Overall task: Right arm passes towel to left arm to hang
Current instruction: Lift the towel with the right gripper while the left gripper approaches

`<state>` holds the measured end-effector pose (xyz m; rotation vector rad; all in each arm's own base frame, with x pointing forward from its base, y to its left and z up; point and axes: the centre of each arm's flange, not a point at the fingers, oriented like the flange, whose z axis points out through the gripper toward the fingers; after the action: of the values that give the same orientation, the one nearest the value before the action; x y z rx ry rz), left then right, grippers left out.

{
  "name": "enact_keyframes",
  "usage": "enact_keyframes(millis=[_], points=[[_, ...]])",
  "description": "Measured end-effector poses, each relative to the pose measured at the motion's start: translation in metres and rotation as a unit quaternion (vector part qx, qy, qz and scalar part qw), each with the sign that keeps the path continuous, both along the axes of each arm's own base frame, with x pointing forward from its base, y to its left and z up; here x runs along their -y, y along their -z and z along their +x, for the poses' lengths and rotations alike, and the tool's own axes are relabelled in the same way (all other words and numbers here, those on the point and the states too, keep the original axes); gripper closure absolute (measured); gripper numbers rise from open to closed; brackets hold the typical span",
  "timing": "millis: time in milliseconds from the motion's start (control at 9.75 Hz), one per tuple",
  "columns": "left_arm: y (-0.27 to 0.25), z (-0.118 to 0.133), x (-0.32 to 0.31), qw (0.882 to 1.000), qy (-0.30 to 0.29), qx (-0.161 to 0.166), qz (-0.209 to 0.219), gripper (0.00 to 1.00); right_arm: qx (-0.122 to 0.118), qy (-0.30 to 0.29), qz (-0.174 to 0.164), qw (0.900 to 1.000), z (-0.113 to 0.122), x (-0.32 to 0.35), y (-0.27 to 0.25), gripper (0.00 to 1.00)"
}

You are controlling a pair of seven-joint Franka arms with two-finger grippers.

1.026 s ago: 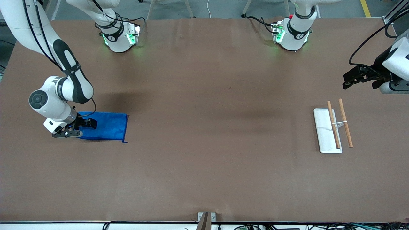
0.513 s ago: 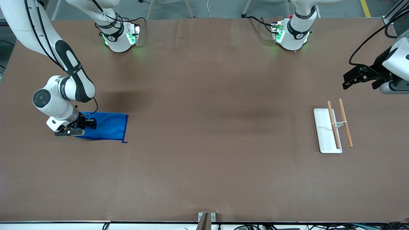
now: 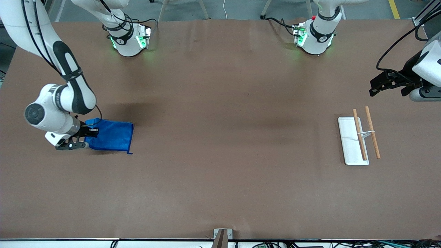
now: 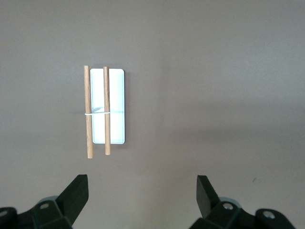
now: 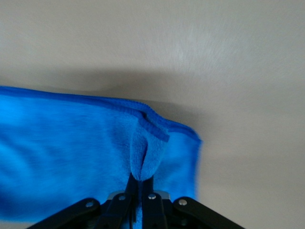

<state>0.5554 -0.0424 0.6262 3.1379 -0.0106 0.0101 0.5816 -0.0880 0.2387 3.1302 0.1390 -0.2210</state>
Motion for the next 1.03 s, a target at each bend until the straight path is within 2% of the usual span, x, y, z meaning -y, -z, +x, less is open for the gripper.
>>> enact_keyframes(millis=[205, 308, 513, 615, 718, 821, 1026], points=[[0.000, 0.000, 0.000, 1.000, 0.000, 0.000, 0.000, 0.00, -0.030, 0.020, 0.005, 0.999, 0.034, -0.030, -0.083, 0.93], [0.000, 0.000, 0.000, 1.000, 0.000, 0.000, 0.000, 0.00, -0.034, 0.039, 0.001, 0.999, 0.046, -0.058, -0.120, 0.93], [0.000, 0.000, 0.000, 1.000, 0.000, 0.000, 0.000, 0.00, -0.043, 0.062, 0.001, 0.997, 0.054, -0.138, -0.161, 0.93], [0.000, 0.000, 0.000, 1.000, 0.000, 0.000, 0.000, 0.00, -0.053, 0.079, 0.032, 0.995, 0.050, -0.180, -0.164, 0.93], [0.000, 0.000, 0.001, 1.000, 0.001, 0.000, 0.000, 0.00, -0.069, 0.103, 0.079, 0.989, 0.046, -0.213, -0.163, 0.93], [0.000, 0.000, 0.001, 1.000, 0.001, 0.000, 0.000, 0.00, -0.086, 0.129, 0.129, 0.979, 0.042, -0.240, -0.163, 0.93], [0.000, 0.000, 0.003, 1.000, 0.002, 0.000, -0.005, 0.00, -0.105, 0.170, 0.239, 0.950, 0.039, -0.296, -0.179, 0.93]])
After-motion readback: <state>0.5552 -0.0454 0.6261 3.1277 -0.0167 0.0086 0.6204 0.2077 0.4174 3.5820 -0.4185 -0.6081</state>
